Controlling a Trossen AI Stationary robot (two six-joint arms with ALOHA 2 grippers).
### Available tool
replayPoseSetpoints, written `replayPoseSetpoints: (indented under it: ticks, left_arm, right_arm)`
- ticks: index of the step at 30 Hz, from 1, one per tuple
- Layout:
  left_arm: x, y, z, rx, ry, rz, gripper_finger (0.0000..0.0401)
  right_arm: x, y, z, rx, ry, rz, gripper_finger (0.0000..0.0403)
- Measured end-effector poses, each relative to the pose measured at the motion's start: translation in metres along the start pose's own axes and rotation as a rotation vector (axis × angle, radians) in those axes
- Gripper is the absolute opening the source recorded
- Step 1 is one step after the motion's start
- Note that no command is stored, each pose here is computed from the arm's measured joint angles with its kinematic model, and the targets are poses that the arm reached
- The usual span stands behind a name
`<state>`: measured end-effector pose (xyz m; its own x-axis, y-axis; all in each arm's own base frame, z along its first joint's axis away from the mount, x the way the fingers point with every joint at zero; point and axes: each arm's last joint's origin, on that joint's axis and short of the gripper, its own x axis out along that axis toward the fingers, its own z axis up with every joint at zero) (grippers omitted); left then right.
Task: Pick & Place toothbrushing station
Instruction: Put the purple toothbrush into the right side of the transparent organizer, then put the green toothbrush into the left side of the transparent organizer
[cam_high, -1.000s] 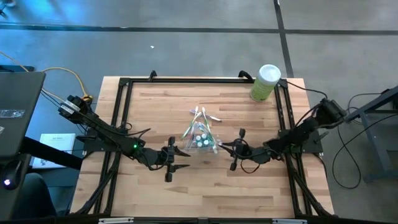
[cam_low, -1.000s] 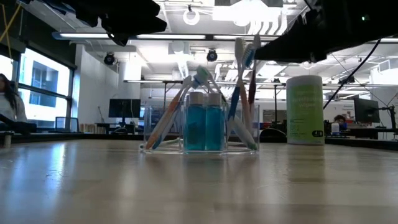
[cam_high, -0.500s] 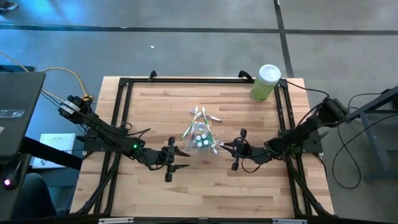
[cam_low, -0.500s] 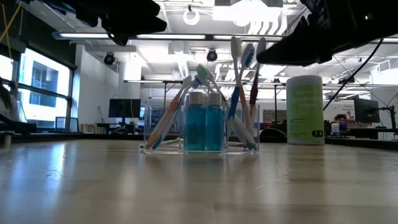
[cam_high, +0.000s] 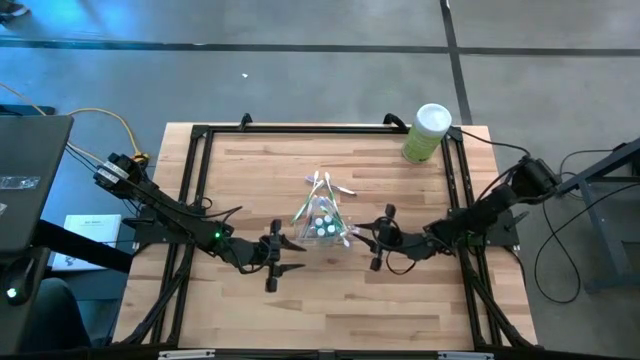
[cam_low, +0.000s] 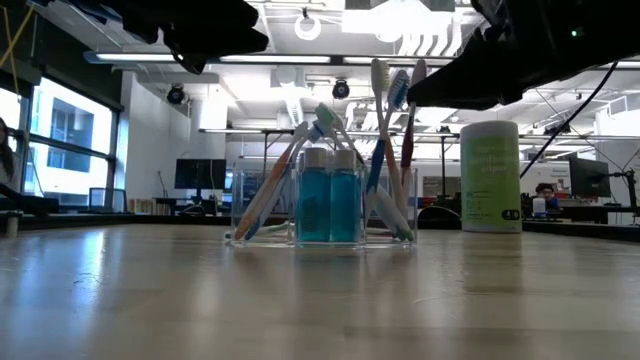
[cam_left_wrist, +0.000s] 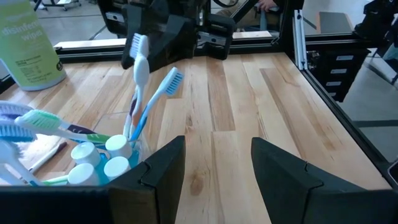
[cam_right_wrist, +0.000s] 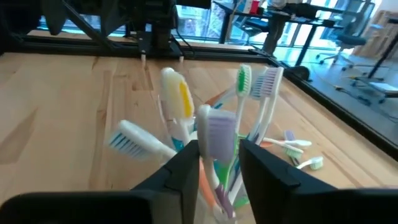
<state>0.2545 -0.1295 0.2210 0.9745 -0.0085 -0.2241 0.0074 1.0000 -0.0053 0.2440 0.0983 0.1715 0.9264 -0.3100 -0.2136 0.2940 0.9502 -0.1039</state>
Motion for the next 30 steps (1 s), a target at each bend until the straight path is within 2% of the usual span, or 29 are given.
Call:
replayPoseSetpoints:
  ticks: [6,10,18,25,27,30]
  left_arm:
    - [0.000,0.000,0.000,0.000,-0.001,0.007,0.0179]
    - [0.000,0.000,0.000,0.000,-0.001,0.008,0.0179]
    - [0.000,0.000,0.000,0.003,-0.001,0.007,0.0179]
    - [0.000,0.000,0.000,0.003,-0.002,0.015,0.0179]
    - [0.000,0.002,0.000,0.004,-0.007,0.057,0.0179]
    - [-0.002,0.004,0.001,0.018,-0.025,0.193,0.0179]
  right_arm:
    - [0.011,-0.010,0.004,0.039,-0.012,0.073,0.0149]
    - [0.015,-0.015,0.009,0.065,-0.052,0.072,0.0179]
    - [0.014,-0.015,0.022,-0.012,-0.171,0.097,0.0229]
    - [0.011,-0.014,0.031,-0.069,-0.256,0.107,0.0238]
    - [0.008,-0.010,0.032,-0.092,-0.277,0.117,0.0237]
    - [0.002,-0.003,0.034,-0.133,-0.305,0.141,0.0236]
